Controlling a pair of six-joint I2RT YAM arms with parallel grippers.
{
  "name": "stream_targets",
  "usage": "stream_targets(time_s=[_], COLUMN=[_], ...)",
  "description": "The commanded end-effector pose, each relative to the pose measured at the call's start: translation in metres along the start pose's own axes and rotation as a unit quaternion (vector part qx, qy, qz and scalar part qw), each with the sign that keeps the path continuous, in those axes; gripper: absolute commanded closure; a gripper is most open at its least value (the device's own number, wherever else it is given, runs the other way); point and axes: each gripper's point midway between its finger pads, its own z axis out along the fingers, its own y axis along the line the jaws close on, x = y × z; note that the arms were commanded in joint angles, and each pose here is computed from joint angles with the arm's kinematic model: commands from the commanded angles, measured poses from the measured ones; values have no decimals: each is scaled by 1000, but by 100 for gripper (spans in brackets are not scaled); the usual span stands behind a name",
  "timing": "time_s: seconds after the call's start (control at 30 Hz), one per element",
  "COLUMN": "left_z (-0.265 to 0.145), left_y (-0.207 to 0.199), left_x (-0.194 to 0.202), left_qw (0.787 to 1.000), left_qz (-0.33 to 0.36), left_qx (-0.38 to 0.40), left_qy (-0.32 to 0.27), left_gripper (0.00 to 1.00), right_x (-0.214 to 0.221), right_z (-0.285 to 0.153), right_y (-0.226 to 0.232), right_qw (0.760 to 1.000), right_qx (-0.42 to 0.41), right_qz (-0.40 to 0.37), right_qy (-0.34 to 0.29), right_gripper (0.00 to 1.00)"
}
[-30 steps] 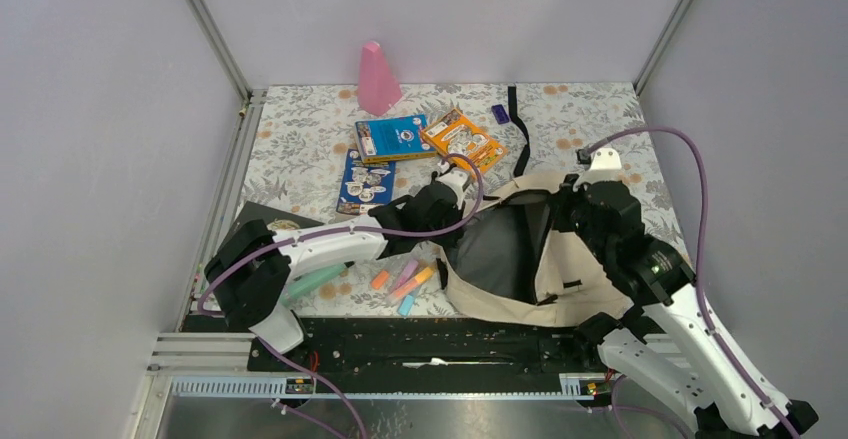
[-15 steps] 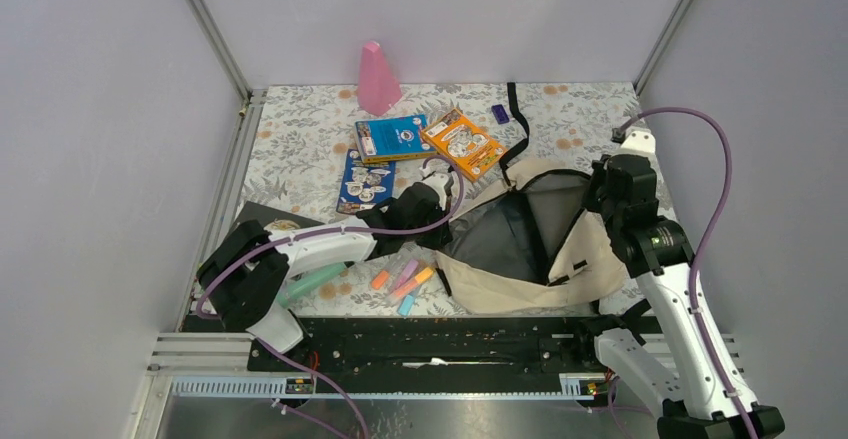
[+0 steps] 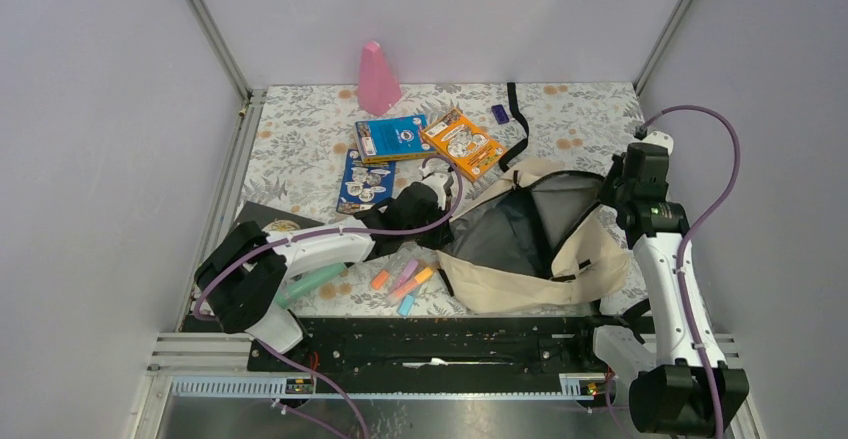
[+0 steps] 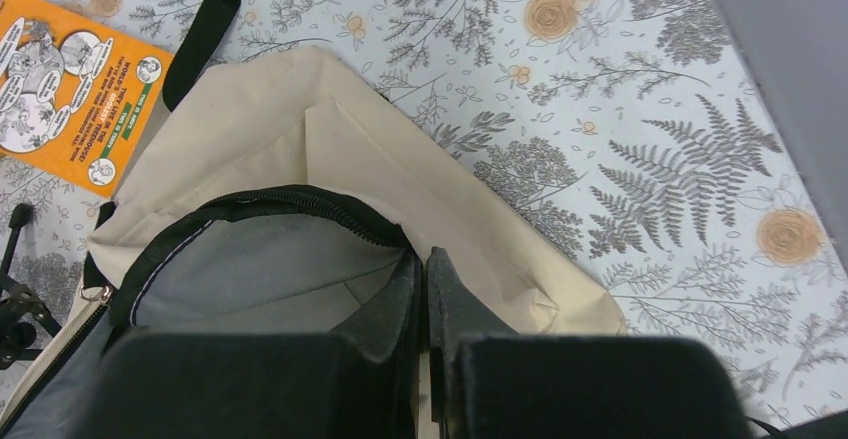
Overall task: Pack the student bag
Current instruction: Unzip the student bag at the center of the board.
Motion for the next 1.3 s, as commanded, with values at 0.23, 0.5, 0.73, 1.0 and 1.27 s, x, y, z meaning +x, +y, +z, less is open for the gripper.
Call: stream_targets(time_s=[0.23, 0.5, 0.73, 1.0, 1.27], left_z=[-19, -45, -78, -105, -125], left_y=[-34, -64, -66, -49, -32], left_x=[-21, -39, -61, -71, -81], left_qw=[996, 989, 989, 990, 989], left_qz=[10, 36, 50, 27, -3], left_qx=[79, 137, 118, 89, 90], left_qy=[-31, -48, -79, -102, -117], left_gripper=[82, 32, 8, 1, 1], right_x=[44, 60, 44, 27, 20], right_z=[42, 52, 36, -1, -27], right_y=[27, -2, -11, 24, 46], right_qw=[995, 996, 998, 995, 986], right_qx=[-81, 5, 21, -90, -161], right_qz=[23, 29, 10, 16, 20], right_qy=[60, 86, 59, 35, 35], right_gripper=[97, 39, 29, 28, 29])
